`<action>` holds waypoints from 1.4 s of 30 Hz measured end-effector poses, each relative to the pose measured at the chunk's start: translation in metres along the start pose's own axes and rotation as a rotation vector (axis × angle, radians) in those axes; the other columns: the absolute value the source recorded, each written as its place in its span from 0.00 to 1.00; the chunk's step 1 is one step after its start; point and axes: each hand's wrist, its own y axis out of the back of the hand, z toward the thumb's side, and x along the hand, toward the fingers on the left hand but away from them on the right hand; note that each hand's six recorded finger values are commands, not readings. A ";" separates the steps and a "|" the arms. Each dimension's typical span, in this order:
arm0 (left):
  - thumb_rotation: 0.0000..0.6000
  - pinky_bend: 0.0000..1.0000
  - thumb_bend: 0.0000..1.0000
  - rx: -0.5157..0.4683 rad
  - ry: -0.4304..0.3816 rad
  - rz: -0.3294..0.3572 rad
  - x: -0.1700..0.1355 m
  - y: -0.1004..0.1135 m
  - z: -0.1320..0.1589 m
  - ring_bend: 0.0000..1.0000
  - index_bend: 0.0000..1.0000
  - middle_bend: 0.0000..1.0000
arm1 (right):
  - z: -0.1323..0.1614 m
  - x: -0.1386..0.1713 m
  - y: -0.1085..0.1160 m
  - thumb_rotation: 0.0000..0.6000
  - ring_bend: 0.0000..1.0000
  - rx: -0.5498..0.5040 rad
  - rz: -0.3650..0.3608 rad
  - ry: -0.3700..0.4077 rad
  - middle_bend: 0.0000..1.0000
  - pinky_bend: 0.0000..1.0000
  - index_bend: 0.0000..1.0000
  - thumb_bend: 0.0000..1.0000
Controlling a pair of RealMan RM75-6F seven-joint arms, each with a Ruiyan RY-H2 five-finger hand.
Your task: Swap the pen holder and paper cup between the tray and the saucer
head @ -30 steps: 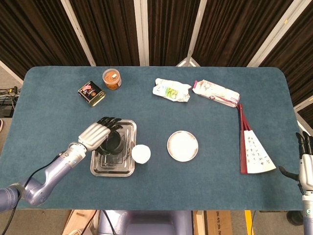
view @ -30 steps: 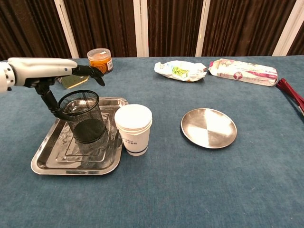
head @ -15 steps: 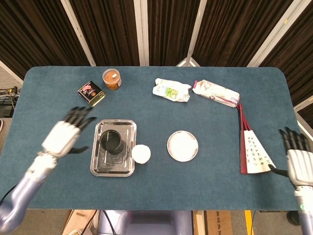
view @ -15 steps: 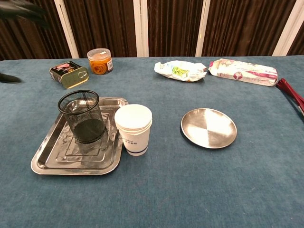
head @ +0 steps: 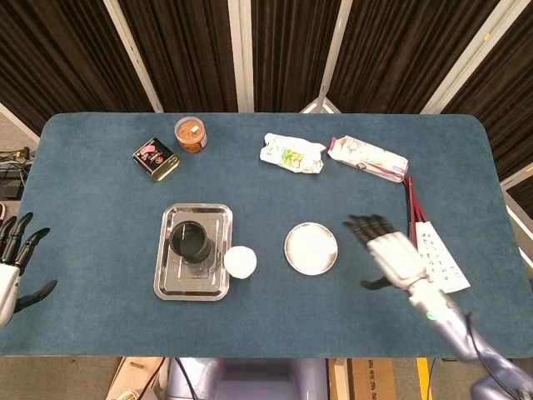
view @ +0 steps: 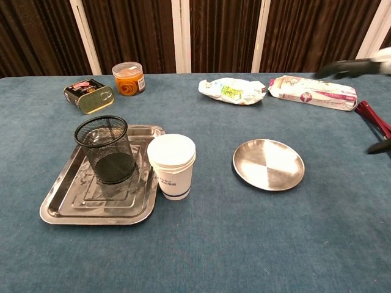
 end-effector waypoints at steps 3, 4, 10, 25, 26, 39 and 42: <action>1.00 0.04 0.01 0.008 0.008 -0.008 -0.005 -0.003 -0.004 0.00 0.19 0.00 | 0.026 -0.013 -0.008 1.00 0.00 -0.009 0.029 0.062 0.00 0.00 0.00 0.00; 1.00 0.04 0.01 0.011 0.011 -0.009 -0.005 -0.004 -0.005 0.00 0.19 0.00 | 0.033 -0.016 -0.011 1.00 0.00 -0.010 0.034 0.076 0.00 0.00 0.00 0.00; 1.00 0.04 0.02 0.011 0.047 -0.041 -0.007 -0.013 -0.014 0.00 0.19 0.00 | 0.073 -0.040 -0.030 1.00 0.00 -0.026 0.058 0.153 0.00 0.00 0.00 0.00; 1.00 0.04 0.04 -0.013 0.098 -0.049 -0.002 -0.015 -0.028 0.00 0.19 0.00 | 0.137 -0.110 -0.051 1.00 0.00 -0.066 0.064 0.194 0.00 0.00 0.00 0.00; 1.00 0.04 0.05 -0.014 0.100 -0.049 -0.002 -0.015 -0.029 0.00 0.19 0.00 | 0.139 -0.114 -0.052 1.00 0.01 -0.065 0.063 0.193 0.00 0.00 0.00 0.00; 1.00 0.04 0.05 -0.033 0.131 -0.035 0.000 -0.012 -0.038 0.00 0.19 0.00 | 0.166 -0.141 -0.060 1.00 0.23 -0.020 0.054 0.191 0.21 0.00 0.18 0.00; 1.00 0.04 0.05 -0.038 0.134 -0.036 -0.001 -0.011 -0.039 0.00 0.19 0.00 | 0.166 -0.142 -0.063 1.00 0.28 -0.010 0.049 0.188 0.25 0.00 0.22 0.00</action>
